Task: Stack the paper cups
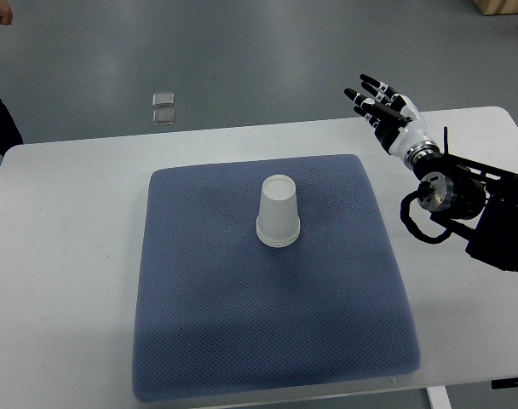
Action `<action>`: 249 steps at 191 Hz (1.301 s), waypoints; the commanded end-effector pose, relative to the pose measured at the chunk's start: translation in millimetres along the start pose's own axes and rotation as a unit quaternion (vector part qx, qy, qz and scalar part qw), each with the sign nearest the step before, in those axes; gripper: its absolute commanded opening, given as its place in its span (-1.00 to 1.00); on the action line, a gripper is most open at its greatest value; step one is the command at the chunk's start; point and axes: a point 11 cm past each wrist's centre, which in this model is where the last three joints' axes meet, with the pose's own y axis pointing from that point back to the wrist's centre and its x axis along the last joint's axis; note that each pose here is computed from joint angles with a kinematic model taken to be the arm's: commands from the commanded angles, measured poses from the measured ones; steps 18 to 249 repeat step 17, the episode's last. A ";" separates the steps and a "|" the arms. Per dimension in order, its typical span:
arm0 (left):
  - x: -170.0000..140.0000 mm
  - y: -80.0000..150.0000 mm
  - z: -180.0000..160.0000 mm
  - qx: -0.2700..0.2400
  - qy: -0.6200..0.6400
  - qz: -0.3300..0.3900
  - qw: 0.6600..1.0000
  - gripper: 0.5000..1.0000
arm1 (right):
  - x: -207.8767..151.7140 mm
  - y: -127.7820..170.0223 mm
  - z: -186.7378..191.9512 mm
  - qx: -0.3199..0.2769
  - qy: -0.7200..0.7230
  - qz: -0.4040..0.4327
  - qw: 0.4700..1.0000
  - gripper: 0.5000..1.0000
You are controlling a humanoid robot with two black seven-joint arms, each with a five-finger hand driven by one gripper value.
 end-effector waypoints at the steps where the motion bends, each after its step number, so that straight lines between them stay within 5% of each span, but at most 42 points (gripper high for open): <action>1: 0.0 0.0 -0.1 0.000 0.000 0.000 1.000 1.00 | 1.1 -1.1 -3.9 0.008 -0.006 0.003 1.000 0.62; 249: 0.0 0.0 -0.1 0.000 0.000 0.000 1.000 1.00 | 6.2 -0.4 -3.2 0.010 -0.009 0.009 1.000 0.62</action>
